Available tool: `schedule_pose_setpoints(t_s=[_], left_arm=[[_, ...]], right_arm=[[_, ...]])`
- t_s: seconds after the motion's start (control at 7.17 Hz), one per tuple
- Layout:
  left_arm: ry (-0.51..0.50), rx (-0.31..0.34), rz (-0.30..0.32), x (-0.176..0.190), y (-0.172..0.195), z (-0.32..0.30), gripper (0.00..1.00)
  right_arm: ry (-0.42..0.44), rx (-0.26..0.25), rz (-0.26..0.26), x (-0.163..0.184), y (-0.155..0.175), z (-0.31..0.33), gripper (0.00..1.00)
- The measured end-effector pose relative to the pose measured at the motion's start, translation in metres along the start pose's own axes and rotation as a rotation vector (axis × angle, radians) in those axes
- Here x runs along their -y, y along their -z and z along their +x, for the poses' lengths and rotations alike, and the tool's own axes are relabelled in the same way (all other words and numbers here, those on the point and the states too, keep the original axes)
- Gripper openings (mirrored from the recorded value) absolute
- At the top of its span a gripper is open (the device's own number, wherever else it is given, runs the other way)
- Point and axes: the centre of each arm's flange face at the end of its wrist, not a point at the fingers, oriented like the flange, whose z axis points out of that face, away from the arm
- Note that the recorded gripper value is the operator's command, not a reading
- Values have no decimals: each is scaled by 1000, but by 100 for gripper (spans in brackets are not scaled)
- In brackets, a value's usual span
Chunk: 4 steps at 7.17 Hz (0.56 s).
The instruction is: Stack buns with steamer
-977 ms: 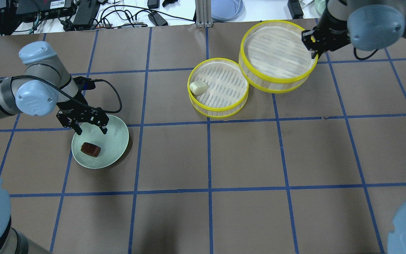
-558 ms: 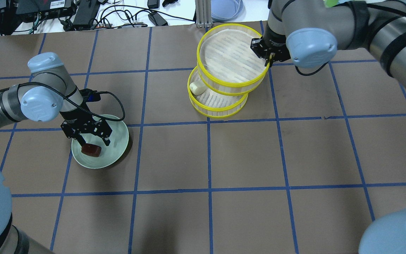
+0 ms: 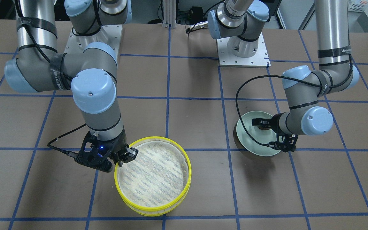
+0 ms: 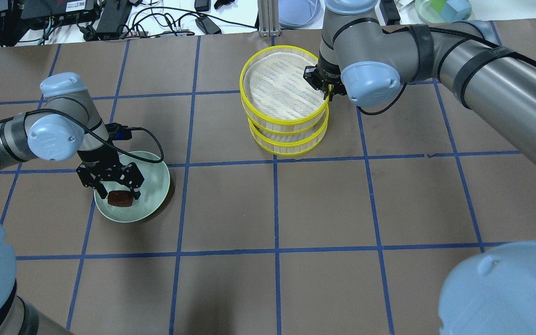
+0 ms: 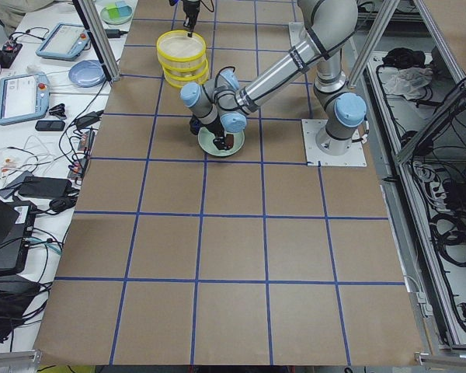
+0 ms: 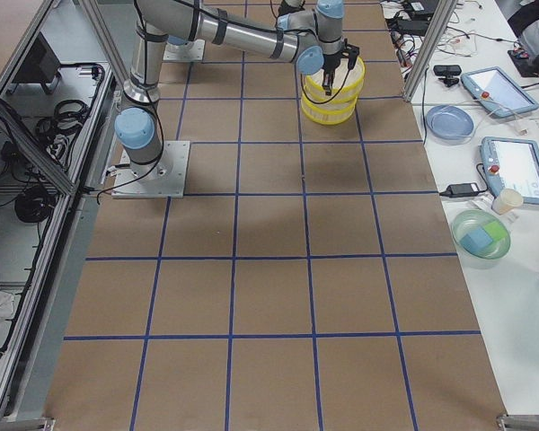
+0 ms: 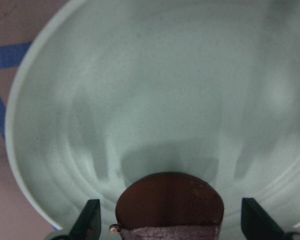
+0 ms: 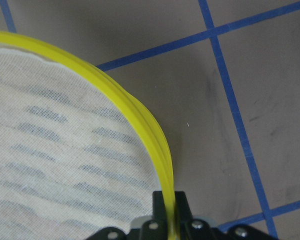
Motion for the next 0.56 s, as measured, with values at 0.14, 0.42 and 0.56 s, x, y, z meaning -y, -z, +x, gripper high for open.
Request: schedule_pose_setpoints(t_s=[0.14,0.42,0.56], left_arm=[[1,4,6,2,2,-1,6],[4,9,27,6,10,-3,0],[8,11,35,8,13,-4,0]], right_arm=[[7,-23,7,1,-2,2,0],[-3,-39,-3,2,-12,2,0],[-10,-40,-7,2,-14,2,0]])
